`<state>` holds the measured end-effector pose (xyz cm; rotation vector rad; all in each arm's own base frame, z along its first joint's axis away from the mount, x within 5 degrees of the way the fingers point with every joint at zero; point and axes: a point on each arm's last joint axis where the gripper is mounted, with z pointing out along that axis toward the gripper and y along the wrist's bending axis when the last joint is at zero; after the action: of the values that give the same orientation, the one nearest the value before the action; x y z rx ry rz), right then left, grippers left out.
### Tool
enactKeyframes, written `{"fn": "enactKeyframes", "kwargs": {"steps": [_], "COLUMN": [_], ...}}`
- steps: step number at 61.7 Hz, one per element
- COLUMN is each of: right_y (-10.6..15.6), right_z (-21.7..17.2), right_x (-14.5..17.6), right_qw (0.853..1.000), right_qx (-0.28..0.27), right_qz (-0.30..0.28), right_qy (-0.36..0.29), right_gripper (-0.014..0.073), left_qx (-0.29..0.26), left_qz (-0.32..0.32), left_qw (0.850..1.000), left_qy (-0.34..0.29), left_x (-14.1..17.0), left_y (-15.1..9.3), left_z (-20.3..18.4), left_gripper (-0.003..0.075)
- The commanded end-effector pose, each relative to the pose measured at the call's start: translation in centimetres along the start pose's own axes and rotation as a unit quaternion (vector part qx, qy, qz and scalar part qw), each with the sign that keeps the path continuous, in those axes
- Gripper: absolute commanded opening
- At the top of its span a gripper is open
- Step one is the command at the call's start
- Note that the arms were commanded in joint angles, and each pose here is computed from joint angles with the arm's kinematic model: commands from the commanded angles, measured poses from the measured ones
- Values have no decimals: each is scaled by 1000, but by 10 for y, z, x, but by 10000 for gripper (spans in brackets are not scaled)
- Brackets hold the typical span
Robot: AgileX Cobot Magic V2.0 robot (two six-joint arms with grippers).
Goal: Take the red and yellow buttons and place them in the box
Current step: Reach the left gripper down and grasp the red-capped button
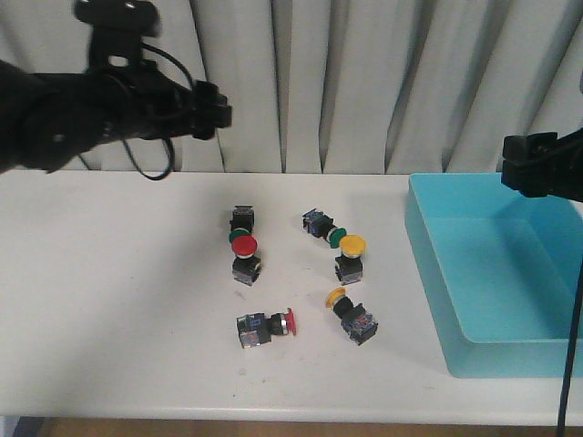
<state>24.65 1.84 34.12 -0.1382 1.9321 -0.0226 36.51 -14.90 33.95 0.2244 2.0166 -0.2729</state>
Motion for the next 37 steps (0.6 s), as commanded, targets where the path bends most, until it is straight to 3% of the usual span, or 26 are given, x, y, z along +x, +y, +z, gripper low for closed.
{"fn": "enactKeyframes", "kwargs": {"steps": [1,17,37], "right_y": [-1,0,1], "right_z": [-10,0,5], "right_x": [-20,-15,-12], "right_qw": [998,999,999], "right_qx": [2,-4,-6], "right_qz": [-12,10,17], "right_qy": [-57,-39,-30], "right_gripper": [535,535,535], "left_qx": [9,-12,-43], "left_qz": [3,18,24], "left_qw": [1000,993,977], "left_qy": [3,113,205], "left_x": [-15,16,57], "left_y": [-18,-40,-36], "left_z": [20,97,129], "left_gripper": [586,586,586]}}
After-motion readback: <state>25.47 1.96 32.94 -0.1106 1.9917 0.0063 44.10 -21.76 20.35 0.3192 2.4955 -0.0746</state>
